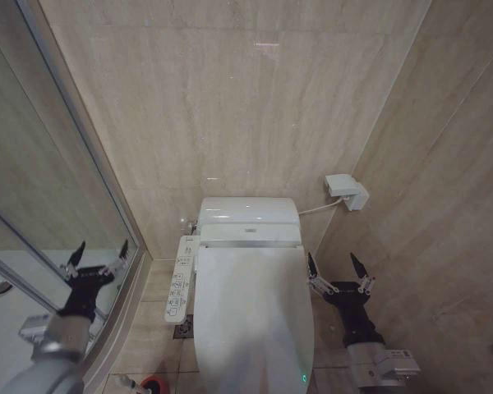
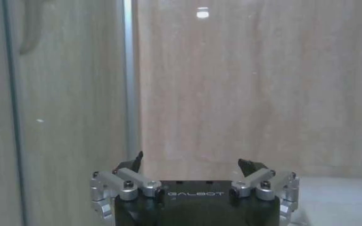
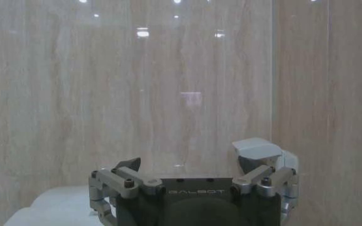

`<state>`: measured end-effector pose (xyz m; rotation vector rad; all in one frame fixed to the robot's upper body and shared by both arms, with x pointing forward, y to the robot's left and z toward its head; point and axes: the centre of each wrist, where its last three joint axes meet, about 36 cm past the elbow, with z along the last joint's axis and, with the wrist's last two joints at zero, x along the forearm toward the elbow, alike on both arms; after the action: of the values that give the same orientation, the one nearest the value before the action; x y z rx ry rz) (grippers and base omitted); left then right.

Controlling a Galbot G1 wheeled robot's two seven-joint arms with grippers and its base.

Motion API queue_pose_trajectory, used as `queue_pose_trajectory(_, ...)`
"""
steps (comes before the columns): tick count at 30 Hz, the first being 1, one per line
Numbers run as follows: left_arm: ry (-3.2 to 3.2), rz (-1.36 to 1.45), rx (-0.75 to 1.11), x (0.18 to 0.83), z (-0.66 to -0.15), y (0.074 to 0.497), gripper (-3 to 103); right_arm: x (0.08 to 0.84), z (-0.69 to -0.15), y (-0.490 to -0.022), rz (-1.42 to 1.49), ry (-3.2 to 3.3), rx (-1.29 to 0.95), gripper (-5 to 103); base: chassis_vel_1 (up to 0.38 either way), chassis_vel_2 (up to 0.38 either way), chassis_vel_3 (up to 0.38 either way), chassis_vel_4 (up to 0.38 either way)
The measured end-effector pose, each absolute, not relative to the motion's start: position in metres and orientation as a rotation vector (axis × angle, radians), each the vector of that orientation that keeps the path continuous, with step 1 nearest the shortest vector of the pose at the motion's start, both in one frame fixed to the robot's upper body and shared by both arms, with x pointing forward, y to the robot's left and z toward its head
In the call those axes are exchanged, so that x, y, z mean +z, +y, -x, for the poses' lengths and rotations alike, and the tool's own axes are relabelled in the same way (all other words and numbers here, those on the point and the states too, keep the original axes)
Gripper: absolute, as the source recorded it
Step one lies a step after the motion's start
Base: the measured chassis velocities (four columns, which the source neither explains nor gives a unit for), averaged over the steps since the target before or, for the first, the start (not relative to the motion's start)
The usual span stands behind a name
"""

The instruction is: Open the toilet lid, clean the toilet bowl with a toilet brush, close the toilet lid, and flush.

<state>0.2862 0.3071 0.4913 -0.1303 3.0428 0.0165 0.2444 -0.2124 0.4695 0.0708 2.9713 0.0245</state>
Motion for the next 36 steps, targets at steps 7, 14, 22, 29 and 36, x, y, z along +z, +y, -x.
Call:
queue_pose_trajectory(7,3.038,-0.124,-0.013,0.492,-0.267,0.295,100,0.47,-0.244,-0.212,-0.071,2.971,0.025,100,0.0,0.0,0.0,0.0)
queue_pose_trajectory(14,2.974,-0.152,-0.016,0.505,-0.251,0.281,100,0.47,-0.244,-0.212,-0.071,2.971,0.025,100,0.0,0.0,0.0,0.0)
queue_pose_trajectory(22,2.963,-0.126,-0.005,0.506,-0.245,0.277,100,0.47,-0.244,-0.212,-0.071,2.971,0.025,100,0.0,0.0,0.0,0.0)
queue_pose_trajectory(29,2.962,-0.125,-0.006,0.506,-0.245,0.277,100,0.47,-0.244,-0.212,-0.071,2.971,0.025,100,0.0,0.0,0.0,0.0)
queue_pose_trajectory(36,2.962,-0.125,-0.007,0.506,-0.246,0.277,100,0.47,-0.244,-0.212,-0.071,2.971,0.025,100,0.0,0.0,0.0,0.0)
